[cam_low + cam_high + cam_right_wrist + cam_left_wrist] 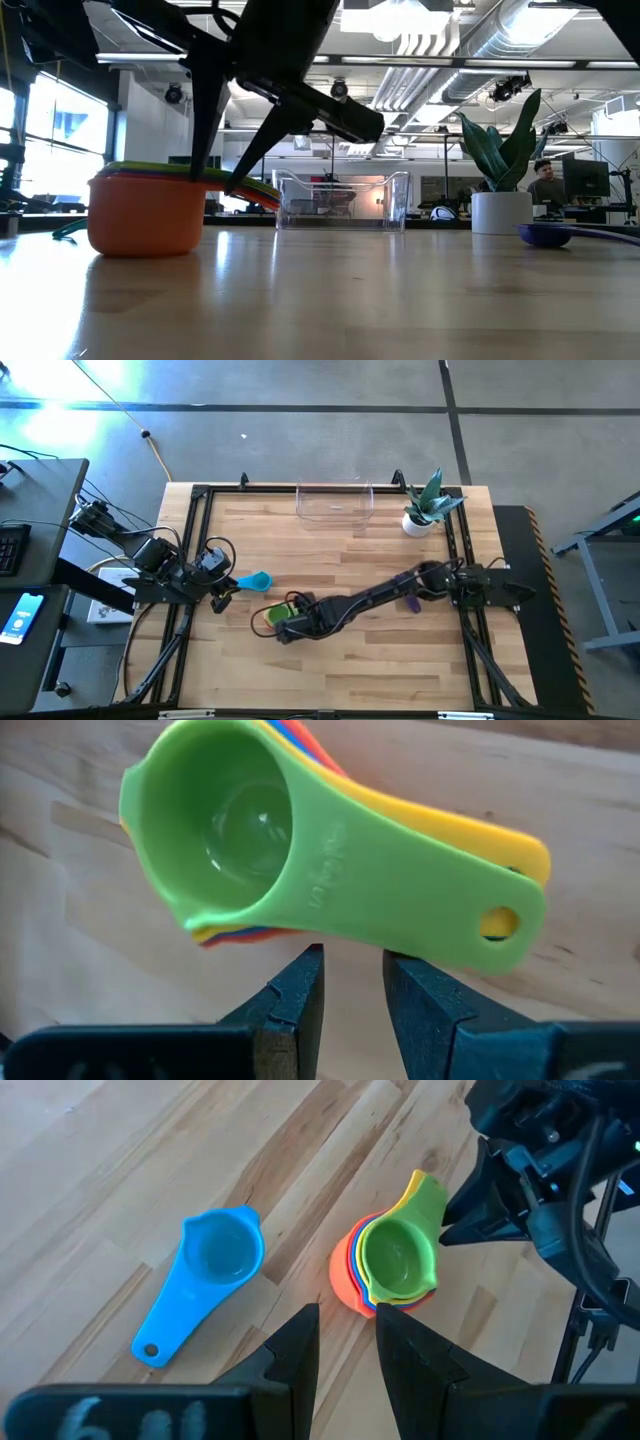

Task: Nest measuring cups in basket
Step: Stack the light green measuring cup on top of the yellow measuring cup, then stack the light blue measuring cup on top of the light green measuring cup

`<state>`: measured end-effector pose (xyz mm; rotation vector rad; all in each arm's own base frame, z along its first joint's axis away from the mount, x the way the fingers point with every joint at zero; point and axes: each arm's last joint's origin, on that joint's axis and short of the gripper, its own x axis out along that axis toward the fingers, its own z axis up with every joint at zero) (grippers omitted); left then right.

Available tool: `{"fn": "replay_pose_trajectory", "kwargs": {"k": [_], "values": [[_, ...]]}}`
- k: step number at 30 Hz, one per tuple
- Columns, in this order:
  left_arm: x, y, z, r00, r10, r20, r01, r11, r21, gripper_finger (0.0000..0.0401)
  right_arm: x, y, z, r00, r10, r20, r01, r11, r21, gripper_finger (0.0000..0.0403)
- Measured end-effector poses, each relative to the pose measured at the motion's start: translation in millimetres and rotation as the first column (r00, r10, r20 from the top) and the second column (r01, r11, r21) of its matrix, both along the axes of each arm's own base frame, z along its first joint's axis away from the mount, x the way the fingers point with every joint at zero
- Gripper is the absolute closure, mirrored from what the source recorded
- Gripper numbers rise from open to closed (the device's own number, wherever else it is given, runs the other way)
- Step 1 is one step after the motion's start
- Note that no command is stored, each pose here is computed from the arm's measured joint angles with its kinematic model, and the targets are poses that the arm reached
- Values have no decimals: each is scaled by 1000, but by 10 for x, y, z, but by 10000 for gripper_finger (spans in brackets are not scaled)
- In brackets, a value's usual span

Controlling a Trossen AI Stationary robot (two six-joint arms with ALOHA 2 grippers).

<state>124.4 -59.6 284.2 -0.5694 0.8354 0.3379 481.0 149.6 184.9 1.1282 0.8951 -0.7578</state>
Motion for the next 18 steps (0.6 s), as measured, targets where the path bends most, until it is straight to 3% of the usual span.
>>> {"fn": "replay_pose_trajectory", "kwargs": {"k": [12, 18], "values": [[-3, 2, -2, 1000, -1, -4, 1, 1000, 3, 309, 4, -56, 7, 996, 80, -37, -78, 996, 48, 306], [-3, 2, -2, 1000, -1, -4, 1, 1000, 3, 309, -3, 16, 147, 992, 120, -28, -118, 991, 63, 306]]}}
